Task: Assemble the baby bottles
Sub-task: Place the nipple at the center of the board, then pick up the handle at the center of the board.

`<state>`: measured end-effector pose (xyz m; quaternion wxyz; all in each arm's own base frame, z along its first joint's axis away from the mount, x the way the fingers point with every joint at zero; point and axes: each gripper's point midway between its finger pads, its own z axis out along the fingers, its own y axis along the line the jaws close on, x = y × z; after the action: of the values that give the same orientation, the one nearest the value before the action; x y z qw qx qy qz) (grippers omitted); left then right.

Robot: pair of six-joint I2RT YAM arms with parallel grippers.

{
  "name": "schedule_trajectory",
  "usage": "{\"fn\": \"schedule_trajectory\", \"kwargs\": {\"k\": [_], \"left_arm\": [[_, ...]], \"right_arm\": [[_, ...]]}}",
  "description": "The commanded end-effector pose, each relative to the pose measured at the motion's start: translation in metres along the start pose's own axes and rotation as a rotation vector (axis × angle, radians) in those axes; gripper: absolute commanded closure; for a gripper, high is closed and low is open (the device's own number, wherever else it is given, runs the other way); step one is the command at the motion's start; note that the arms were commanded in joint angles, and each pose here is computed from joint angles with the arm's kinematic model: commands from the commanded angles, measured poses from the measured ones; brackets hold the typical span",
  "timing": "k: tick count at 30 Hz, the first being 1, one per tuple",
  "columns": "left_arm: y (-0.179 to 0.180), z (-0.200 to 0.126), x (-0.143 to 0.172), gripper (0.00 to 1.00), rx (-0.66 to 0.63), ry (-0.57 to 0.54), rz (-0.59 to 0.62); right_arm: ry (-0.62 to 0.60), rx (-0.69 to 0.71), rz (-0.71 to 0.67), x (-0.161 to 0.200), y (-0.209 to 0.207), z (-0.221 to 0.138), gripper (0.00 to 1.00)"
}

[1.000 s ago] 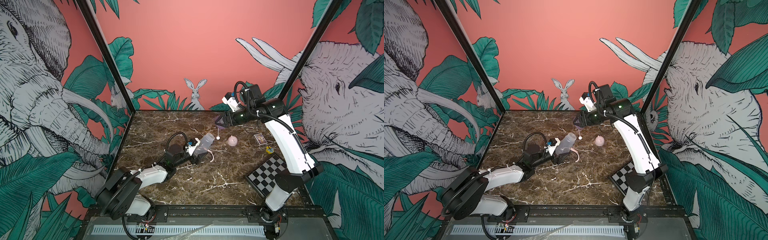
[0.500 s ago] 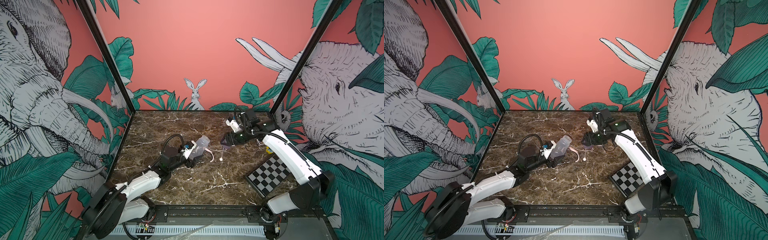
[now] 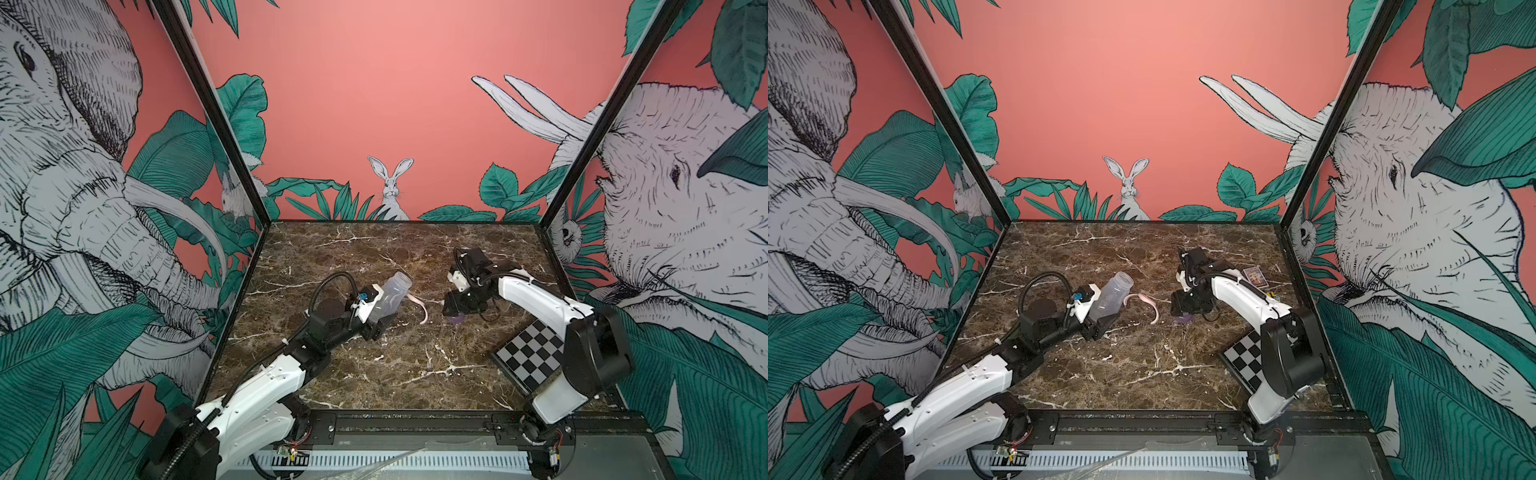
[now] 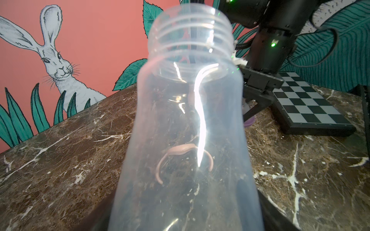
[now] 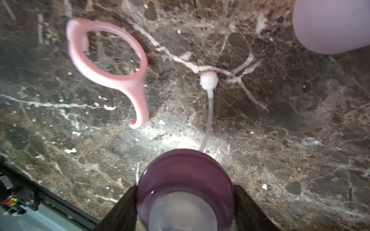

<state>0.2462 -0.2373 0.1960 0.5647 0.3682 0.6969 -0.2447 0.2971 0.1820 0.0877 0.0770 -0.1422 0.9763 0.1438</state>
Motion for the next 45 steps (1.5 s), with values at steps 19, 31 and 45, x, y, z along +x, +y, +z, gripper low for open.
{"fn": "schedule_trajectory", "kwargs": {"k": [19,31,45], "left_arm": [[0.011,-0.012,0.006,0.39,-0.048,0.025,-0.011],[0.011,-0.020,0.002,0.40,-0.044,0.019,-0.031],[0.012,-0.025,-0.001,0.40,-0.055,0.018,-0.028]], "right_arm": [[0.013,0.048,-0.082,-0.027,0.001,-0.017,0.14],[-0.065,-0.272,-0.218,-0.065,0.065,0.014,0.24],[-0.067,-0.397,-0.210,-0.044,0.064,0.078,0.30]]}}
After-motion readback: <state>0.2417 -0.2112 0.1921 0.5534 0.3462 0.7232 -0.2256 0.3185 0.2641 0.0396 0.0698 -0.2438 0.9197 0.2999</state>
